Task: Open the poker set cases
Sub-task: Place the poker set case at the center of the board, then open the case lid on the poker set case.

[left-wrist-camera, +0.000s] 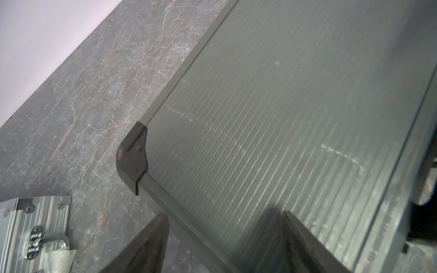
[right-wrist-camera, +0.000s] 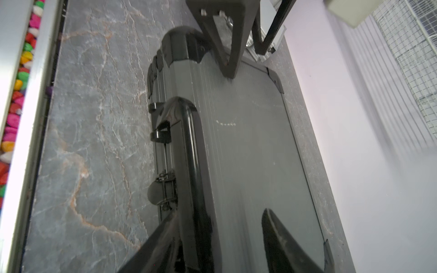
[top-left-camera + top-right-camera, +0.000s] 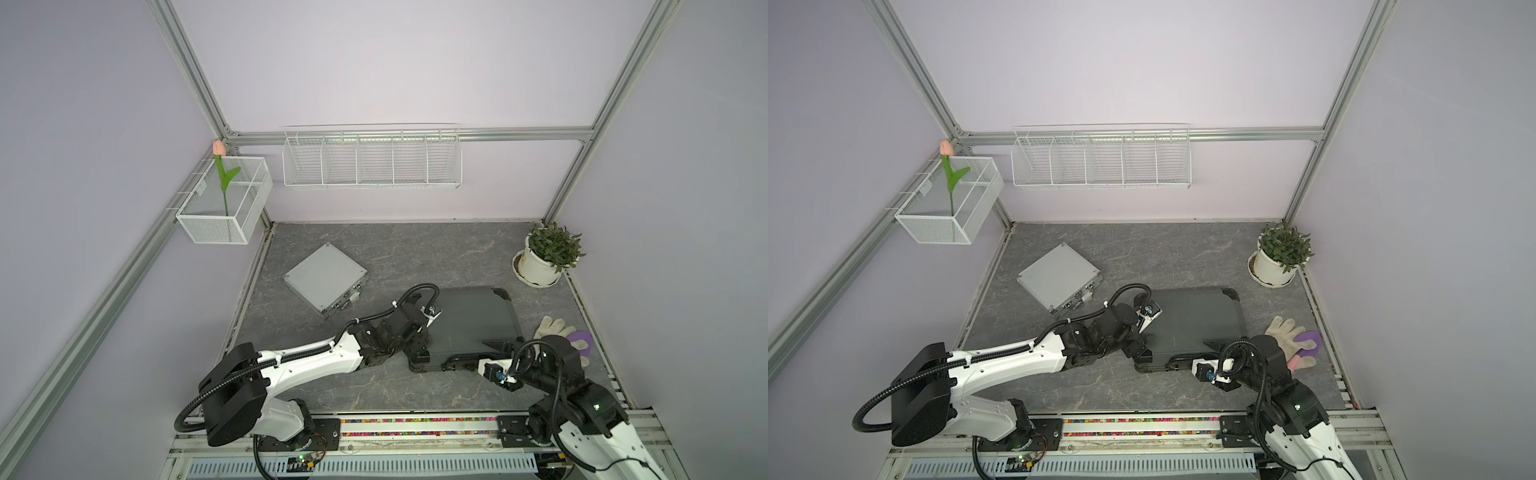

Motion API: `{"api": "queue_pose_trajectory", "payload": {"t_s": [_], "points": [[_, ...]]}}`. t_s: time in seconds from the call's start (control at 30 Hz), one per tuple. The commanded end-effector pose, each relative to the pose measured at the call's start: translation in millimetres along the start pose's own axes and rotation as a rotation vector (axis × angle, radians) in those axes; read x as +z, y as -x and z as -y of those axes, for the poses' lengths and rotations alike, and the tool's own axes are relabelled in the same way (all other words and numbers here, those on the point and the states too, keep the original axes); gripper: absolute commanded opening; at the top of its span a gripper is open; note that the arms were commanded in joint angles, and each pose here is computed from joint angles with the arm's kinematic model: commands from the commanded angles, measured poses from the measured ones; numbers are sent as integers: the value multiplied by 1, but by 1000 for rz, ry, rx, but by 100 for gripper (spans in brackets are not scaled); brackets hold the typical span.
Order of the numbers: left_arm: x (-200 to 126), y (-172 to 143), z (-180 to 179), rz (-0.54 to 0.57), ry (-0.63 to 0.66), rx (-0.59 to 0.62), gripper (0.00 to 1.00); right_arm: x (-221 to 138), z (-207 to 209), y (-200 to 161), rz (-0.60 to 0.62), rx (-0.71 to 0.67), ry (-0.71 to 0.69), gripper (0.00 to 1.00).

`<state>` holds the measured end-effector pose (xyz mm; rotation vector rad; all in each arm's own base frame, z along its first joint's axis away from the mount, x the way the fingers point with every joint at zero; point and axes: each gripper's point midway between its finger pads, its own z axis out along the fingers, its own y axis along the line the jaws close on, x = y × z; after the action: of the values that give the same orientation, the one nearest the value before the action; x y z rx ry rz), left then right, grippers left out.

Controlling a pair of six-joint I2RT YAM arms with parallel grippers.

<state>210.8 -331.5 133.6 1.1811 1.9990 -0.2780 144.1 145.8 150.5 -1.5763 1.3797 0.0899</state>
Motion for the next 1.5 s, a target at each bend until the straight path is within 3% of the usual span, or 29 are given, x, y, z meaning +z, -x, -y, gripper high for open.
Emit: {"api": "queue_pose_trajectory", "payload": {"t_s": [0.0,0.17,0.37,0.5,0.63,0.87,1.0,1.2,1.47], "points": [[-3,-16,-1,-58,21,-27,77,-14,2,29,110,114,30,59],[-7,-22,-1,-74,25,-62,77,-31,20,53,171,281,2,60],[-18,-24,-3,-99,27,-139,81,-48,76,76,200,790,-95,53],[-34,-24,2,-128,-15,-249,85,-38,90,71,51,1250,-42,50],[-45,-30,-5,-154,26,-438,86,-23,68,39,-178,1505,-28,49],[-38,-19,4,-207,-1,-542,86,-33,40,-6,-412,1570,-160,34],[-22,-20,8,-241,-19,-592,86,-38,28,-18,-423,1590,-215,29],[-9,-37,8,-298,2,-612,85,-40,14,-34,-511,1584,-246,29],[-3,-54,9,-354,22,-609,85,-44,23,-47,-463,1607,-375,34]]}}
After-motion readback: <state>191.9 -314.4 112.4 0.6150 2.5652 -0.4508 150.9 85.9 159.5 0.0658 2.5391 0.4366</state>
